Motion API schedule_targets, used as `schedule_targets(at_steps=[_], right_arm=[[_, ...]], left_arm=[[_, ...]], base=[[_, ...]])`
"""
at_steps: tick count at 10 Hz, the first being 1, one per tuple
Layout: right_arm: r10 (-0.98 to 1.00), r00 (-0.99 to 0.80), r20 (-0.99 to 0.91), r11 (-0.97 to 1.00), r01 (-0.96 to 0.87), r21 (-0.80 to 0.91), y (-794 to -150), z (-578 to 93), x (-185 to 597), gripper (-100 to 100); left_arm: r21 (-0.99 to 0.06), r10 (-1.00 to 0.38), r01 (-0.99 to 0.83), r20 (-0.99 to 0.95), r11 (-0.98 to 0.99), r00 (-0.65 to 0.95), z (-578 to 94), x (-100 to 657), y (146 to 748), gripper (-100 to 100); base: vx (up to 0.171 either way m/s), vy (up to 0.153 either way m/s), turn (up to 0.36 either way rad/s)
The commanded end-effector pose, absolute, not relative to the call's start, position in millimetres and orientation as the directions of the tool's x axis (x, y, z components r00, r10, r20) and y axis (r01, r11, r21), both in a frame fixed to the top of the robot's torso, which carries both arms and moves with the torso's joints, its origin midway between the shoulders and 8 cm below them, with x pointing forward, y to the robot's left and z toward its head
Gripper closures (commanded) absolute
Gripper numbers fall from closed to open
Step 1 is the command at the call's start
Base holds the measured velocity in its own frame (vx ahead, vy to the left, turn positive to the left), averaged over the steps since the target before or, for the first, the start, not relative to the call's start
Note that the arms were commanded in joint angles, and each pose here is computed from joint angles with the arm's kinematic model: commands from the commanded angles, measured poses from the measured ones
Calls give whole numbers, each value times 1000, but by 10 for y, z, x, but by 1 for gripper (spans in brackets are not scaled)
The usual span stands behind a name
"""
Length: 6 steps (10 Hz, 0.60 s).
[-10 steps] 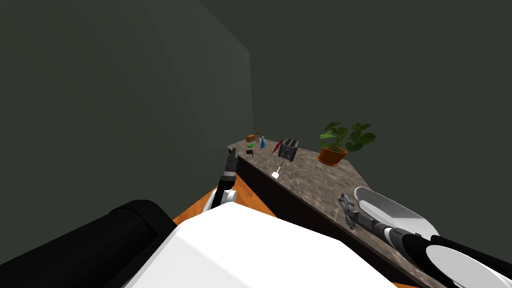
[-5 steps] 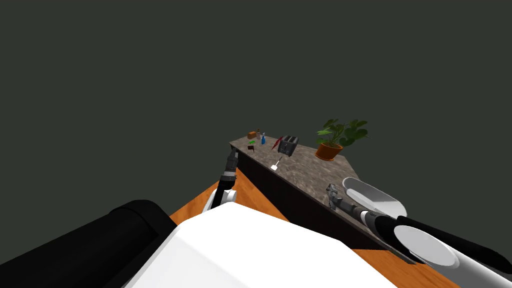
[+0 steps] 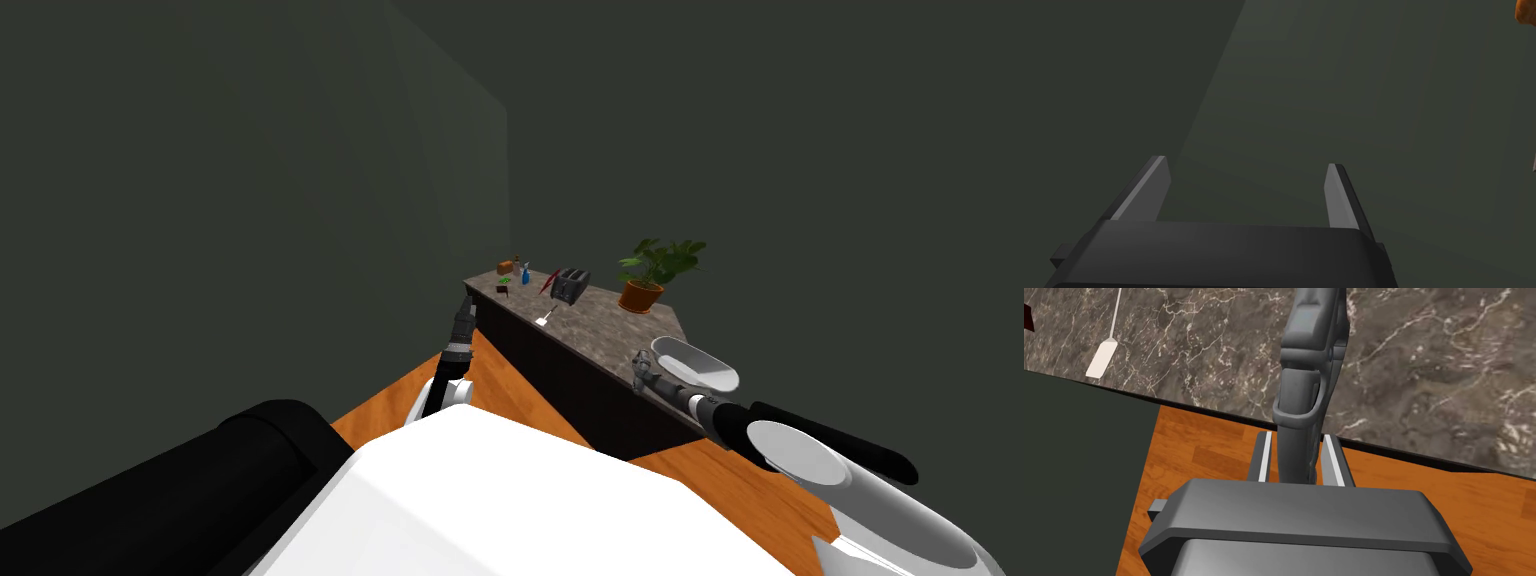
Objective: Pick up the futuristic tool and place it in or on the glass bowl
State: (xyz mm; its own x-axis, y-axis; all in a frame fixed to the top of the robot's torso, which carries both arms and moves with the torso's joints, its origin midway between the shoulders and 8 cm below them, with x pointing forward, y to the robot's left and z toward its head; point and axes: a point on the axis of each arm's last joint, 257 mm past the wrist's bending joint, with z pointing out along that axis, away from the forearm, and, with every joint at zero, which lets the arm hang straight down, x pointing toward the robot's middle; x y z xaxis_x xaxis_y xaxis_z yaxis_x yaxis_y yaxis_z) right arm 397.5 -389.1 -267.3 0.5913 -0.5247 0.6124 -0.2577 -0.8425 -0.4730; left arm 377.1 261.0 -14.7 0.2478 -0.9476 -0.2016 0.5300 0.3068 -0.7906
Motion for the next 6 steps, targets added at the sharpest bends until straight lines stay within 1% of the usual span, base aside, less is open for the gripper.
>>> schedule_targets(at_steps=[1, 4, 6], right_arm=[[-556, 572, 603, -817, -242, -524, -3726, -2600, 4114, 100], [-611, 543, 576, -763, -211, -611, -3453, -2415, 4346, 100], [-648, 527, 550, -721, -192, -665, -3296, -2290, 4481, 100]], left_arm=[[-791, -948, 530, -202, 307, 248, -147, 3771, 2610, 0], [-791, -948, 530, -202, 307, 248, -147, 3771, 2610, 0], [-791, -948, 530, -202, 307, 248, -148, 3771, 2610, 0]], base=[[-186, -198, 66], [-173, -208, 95], [-138, -220, 117]])
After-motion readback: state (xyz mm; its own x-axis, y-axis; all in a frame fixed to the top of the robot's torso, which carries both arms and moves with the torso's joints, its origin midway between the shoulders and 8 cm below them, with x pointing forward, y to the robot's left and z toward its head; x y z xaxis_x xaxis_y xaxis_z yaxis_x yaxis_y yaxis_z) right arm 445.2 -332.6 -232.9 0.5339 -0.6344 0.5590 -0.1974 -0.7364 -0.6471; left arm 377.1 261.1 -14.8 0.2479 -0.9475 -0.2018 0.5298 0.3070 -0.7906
